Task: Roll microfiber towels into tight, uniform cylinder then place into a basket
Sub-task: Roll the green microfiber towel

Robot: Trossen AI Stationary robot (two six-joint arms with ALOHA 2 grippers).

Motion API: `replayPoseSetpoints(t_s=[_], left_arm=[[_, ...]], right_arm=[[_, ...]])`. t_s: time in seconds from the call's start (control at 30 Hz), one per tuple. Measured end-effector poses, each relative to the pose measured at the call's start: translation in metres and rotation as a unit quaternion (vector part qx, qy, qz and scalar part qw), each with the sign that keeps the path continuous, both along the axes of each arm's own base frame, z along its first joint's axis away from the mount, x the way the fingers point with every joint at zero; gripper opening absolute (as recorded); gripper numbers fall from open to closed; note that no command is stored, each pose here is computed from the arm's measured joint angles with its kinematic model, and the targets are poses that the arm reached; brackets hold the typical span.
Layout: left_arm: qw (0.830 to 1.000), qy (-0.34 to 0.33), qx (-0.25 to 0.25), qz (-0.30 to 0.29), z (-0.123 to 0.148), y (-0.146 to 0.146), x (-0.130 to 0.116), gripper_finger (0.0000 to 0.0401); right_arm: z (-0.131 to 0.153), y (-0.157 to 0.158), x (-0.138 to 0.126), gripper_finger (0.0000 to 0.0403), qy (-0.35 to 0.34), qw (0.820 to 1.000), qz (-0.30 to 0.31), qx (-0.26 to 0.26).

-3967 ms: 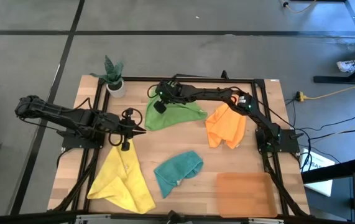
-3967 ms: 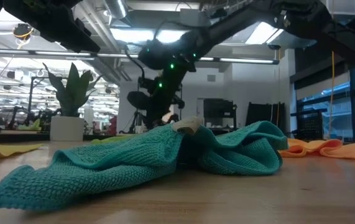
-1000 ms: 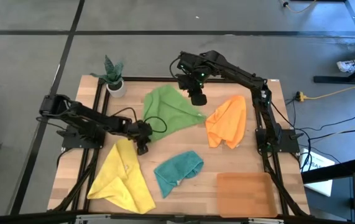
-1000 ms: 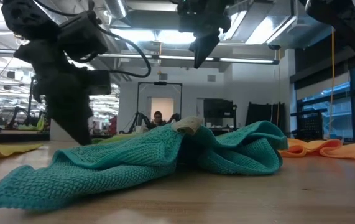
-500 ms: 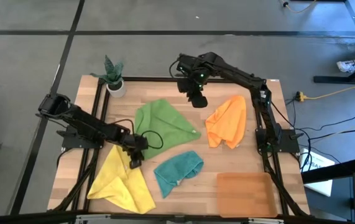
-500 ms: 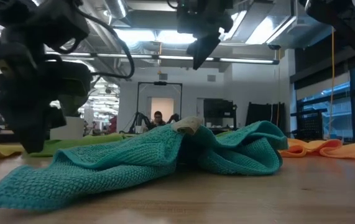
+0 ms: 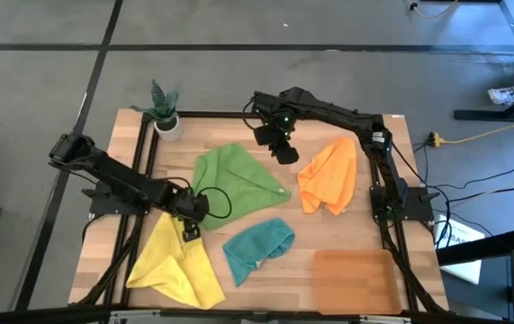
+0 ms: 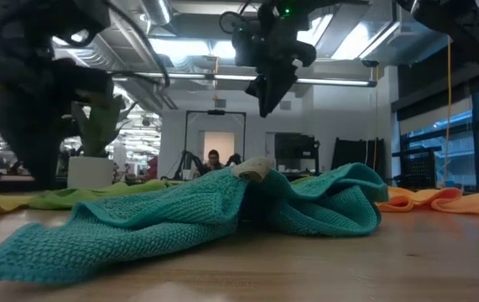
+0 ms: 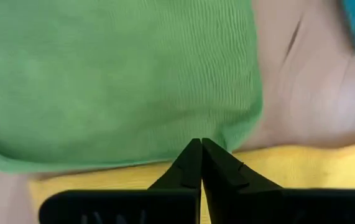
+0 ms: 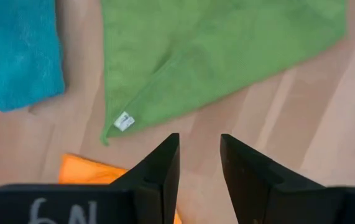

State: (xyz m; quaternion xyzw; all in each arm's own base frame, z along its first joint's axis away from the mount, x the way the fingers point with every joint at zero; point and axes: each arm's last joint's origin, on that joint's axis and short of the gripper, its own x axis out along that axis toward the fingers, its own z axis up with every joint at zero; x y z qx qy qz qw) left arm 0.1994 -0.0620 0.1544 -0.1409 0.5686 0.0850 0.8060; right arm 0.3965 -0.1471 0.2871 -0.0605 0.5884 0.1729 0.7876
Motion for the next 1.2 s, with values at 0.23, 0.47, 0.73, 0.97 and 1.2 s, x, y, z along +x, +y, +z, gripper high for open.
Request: replayPoseSetpoints(t_s=[0.23,0.47,0.73,0.97,1.2], left_arm=[[0.998,-0.021,0.057,0.016,0.012,0.002,0.003,0.0001],[0.994,-0.029,0.100,0.037,0.034,0.007,0.005,0.0000],[0.985,-0.120,0.121,0.013,0.079,0.020,-0.008,0.0002],[0.968,-0.207,0.140,0.014,0.113,0.036,-0.028,0.0001],[0.961,-0.225,0.158,0.006,0.117,0.041,-0.036,0.0004]], right_arm=[[-0.014,0.012,0.008,0.0117,0.000,1.000,0.017,-0.014],[0.000,0.021,0.008,0.0117,0.000,0.998,0.024,-0.053],[0.052,0.017,-0.024,0.0117,-0.050,0.998,0.005,-0.048],[0.099,0.020,-0.068,0.0117,-0.090,0.996,-0.008,-0.026],[0.101,0.019,-0.110,0.0117,-0.151,0.984,0.015,0.093]])
